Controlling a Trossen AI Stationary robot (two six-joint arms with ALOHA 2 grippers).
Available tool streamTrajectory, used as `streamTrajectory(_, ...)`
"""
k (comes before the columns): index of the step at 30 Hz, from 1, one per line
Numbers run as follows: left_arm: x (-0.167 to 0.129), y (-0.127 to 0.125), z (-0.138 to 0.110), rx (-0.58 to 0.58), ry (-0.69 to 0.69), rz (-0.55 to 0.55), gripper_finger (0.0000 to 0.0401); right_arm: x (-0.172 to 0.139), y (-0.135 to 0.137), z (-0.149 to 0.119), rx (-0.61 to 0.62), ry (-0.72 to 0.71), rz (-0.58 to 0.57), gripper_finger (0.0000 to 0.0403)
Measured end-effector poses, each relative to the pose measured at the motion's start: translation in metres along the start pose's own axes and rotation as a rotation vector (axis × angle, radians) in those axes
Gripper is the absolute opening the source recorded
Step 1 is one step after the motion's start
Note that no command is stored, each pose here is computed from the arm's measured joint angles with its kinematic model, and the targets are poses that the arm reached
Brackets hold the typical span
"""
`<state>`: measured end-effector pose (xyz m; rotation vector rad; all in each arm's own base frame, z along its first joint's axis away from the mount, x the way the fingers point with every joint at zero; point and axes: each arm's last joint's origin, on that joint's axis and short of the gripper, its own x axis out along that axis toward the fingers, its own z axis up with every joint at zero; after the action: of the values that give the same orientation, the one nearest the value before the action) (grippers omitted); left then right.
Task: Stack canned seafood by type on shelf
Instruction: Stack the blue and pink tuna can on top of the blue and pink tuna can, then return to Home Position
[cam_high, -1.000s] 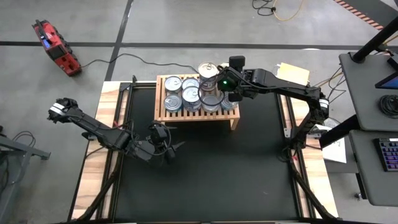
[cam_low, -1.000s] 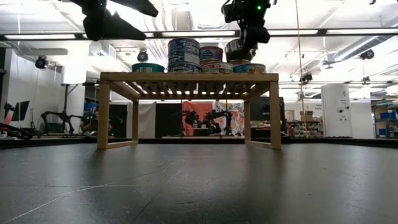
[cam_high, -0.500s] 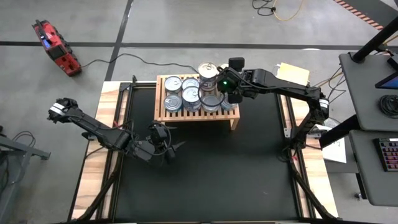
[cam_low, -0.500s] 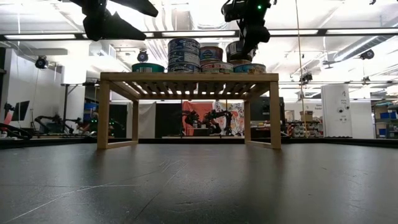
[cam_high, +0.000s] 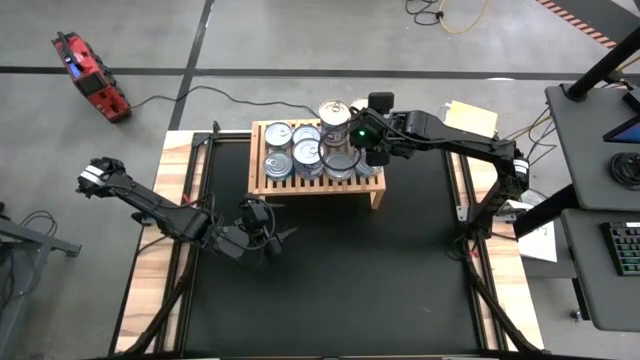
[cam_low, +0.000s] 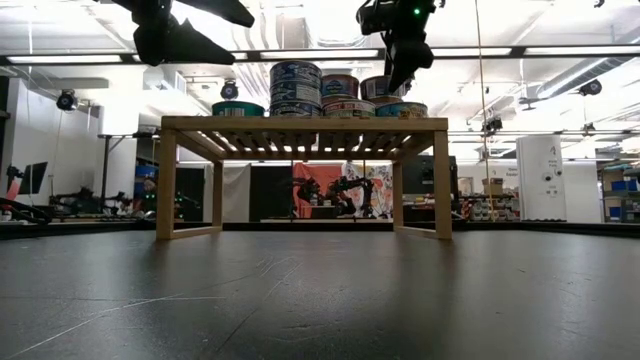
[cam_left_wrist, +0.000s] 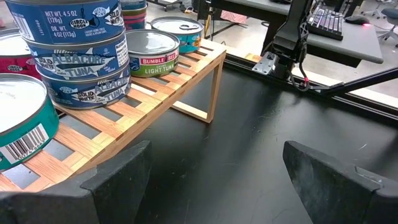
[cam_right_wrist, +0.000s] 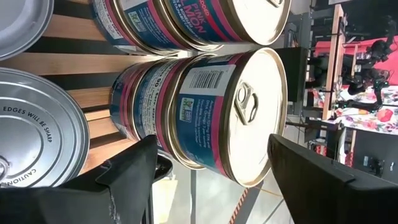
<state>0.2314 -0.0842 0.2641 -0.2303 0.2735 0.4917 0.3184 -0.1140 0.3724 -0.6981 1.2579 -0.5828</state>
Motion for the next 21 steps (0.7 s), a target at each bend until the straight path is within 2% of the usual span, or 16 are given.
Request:
streamTrajectory(9,0.000,0.000,0.000,0.000,0.000,0.000,0.0346,-0.015,0.000,-0.003,0.048,-0.003,0.010,0.0292)
streamTrajectory(13,0.000,0.000,0.000,0.000,0.000,0.000,0.0346,-0.029,0.000,-0.005,0.118,-0.010,0.035,0.0279)
streamTrajectory(15,0.000,0.000,0.000,0.000,0.000,0.000,0.0346,-0.038,0.002,-0.007,0.160,-0.049,0.091,0.0271)
streamTrajectory(19,0.000,0.000,0.000,0.000,0.000,0.000,0.0346,-0.056,0.013,-0.010,0.232,-0.192,0.308,0.0254)
streamTrajectory(21,0.000,-0.001,-0.001,-0.014,0.006,-0.007,0.0346,-0.065,0.020,-0.011,0.251,-0.270,0.369,0.0244)
